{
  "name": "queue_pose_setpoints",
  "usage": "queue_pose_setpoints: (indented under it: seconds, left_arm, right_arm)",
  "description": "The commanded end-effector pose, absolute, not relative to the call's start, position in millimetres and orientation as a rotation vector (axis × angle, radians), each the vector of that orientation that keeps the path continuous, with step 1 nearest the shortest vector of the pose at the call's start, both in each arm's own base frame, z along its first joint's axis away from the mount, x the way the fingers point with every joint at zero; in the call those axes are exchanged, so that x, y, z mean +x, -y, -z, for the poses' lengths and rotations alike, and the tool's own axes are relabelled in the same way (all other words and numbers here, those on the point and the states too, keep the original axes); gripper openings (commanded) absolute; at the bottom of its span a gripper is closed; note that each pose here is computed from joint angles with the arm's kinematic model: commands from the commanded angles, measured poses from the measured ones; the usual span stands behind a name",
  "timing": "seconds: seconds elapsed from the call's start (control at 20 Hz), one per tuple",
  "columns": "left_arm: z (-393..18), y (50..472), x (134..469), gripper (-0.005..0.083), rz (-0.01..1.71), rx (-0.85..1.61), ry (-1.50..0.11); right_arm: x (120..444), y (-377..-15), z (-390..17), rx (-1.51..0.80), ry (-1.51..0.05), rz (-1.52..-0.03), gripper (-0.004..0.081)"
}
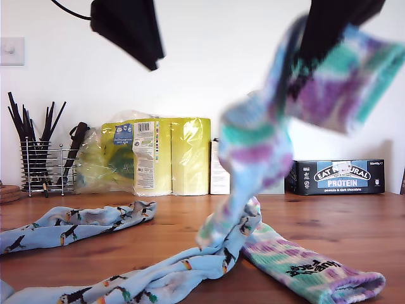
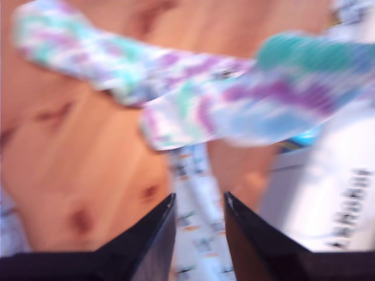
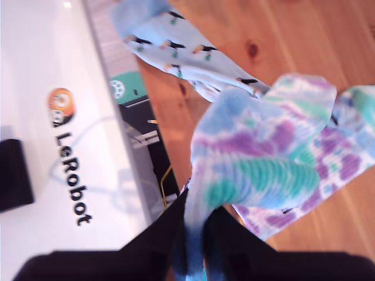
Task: Pair up the socks based on colour and pattern, by placing each sock on top of its pair
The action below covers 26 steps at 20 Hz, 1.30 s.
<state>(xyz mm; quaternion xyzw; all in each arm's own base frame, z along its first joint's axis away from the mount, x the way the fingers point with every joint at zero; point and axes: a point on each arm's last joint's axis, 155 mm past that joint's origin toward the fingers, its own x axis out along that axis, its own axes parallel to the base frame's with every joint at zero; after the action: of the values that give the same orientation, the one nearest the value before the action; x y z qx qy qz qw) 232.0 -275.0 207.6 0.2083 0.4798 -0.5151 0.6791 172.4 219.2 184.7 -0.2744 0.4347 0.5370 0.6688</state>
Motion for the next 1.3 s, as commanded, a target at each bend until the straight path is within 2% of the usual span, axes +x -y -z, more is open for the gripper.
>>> queue_pose_setpoints:
  seconds: [0.0,0.15,0.4,0.7,0.9,1.1,1.25]
  left_arm:
    - [-221.9,291.4,208.3,0.0210,1.282,0.397,-1.072]
    - [-232.7,309.3,180.1,0.0210,1.433,0.352,-1.058]
    - [-234.5,323.6,166.5,0.0210,1.490,0.377,-1.027]
    - [-234.8,324.2,166.7,0.0210,1.484,0.369,-1.032]
    - [-233.2,321.5,164.1,0.0210,1.481,0.370,-1.053]
    - [-226.0,309.3,159.0,0.0209,1.448,0.389,-1.126]
    - [-216.6,293.7,164.5,0.0159,1.376,0.432,-1.179]
  right_arm:
    - [176.7,-220.2,-196.2,-0.623,-0.949,-1.215,-0.0013]
    - [210.8,-216.8,-217.4,-0.623,-0.851,-1.108,-0.0013]
    - [267.4,-199.6,-222.6,-0.628,-0.787,-0.898,-0.0013]
    - [351.4,-192.4,-220.8,-0.674,-0.705,-0.636,-0.0013]
    - [414.0,-193.1,-245.0,-0.701,-0.631,-0.473,-0.0013]
    - [460.5,-197.5,-268.5,-0.716,-0.584,-0.367,-0.0013]
    - [478.9,-189.1,-257.7,-0.662,-0.618,-0.305,-0.0013]
